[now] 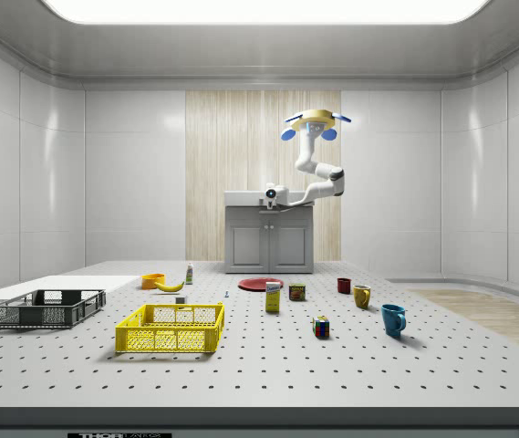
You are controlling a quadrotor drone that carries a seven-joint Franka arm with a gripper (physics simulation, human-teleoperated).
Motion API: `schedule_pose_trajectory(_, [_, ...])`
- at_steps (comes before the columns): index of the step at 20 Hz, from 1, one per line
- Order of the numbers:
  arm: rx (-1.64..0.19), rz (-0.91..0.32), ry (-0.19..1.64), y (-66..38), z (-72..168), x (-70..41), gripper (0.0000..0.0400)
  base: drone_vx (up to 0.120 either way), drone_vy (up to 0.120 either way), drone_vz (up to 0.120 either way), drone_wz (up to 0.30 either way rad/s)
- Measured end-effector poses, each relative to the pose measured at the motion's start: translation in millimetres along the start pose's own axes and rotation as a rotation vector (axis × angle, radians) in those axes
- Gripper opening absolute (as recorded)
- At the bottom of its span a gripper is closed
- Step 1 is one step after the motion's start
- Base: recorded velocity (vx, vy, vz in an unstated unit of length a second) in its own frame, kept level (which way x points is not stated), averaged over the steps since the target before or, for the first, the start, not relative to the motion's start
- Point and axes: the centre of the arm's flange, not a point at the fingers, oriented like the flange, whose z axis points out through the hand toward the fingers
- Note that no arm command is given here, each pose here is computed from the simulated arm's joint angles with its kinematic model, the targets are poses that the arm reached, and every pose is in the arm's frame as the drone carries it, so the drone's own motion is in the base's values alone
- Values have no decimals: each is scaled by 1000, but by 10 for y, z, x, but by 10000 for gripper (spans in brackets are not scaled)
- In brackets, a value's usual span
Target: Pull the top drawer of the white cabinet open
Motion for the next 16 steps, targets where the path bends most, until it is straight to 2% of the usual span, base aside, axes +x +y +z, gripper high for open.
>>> schedule_pose_trajectory(9, [0, 0, 0, 0, 280, -1, 311, 0, 0, 0, 0])
schedule_pose_trajectory(16, [0, 0, 0, 0, 389, 0, 311, 0, 0, 0, 0])
